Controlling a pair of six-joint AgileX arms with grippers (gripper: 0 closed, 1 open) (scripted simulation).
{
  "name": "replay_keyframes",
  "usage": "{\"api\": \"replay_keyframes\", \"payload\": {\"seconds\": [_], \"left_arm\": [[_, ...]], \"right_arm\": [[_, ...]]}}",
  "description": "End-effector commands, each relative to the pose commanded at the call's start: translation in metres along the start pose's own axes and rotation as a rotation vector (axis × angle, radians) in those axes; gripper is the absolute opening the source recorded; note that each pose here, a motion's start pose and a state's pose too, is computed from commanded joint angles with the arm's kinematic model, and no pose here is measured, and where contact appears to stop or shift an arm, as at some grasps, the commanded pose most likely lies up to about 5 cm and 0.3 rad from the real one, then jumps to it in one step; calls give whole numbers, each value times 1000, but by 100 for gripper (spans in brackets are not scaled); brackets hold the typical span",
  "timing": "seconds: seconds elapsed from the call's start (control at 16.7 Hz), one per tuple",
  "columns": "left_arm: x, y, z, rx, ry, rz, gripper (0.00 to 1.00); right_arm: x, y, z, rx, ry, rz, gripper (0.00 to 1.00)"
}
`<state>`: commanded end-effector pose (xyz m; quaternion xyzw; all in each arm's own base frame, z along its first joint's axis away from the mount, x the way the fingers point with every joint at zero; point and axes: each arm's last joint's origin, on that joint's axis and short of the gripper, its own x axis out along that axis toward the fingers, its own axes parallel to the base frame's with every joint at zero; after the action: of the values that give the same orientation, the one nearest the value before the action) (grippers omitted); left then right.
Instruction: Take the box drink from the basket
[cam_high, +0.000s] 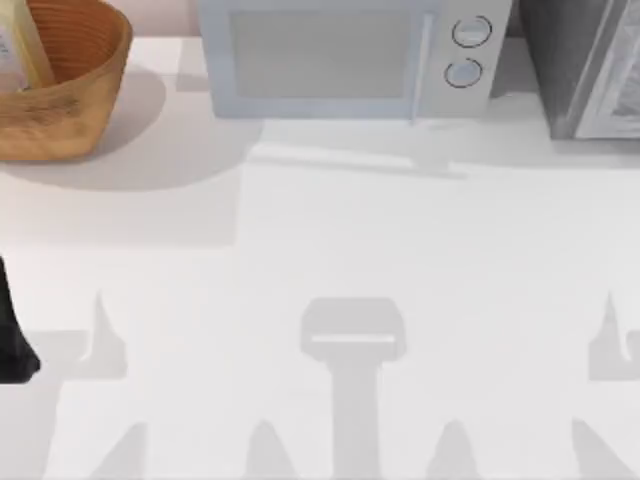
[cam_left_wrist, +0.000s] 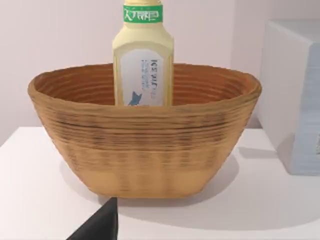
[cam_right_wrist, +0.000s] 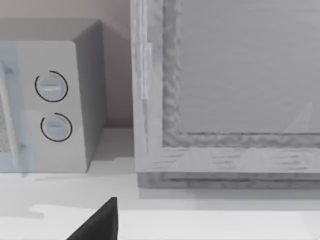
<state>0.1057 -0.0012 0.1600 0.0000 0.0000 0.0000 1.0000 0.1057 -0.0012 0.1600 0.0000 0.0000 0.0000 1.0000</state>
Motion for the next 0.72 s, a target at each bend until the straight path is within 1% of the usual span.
{"api": "replay_keyframes", "payload": {"seconds": [0.36,0.54,0.72], "left_arm": [[5,0,6,2,29,-9,100],[17,1,23,0,49,-16,100],[40,3,46,-5,51,-19,100]], "right_arm": [[0,0,0,0,0,0,100],[0,0,0,0,0,0,100],[0,0,0,0,0,0,100]]}}
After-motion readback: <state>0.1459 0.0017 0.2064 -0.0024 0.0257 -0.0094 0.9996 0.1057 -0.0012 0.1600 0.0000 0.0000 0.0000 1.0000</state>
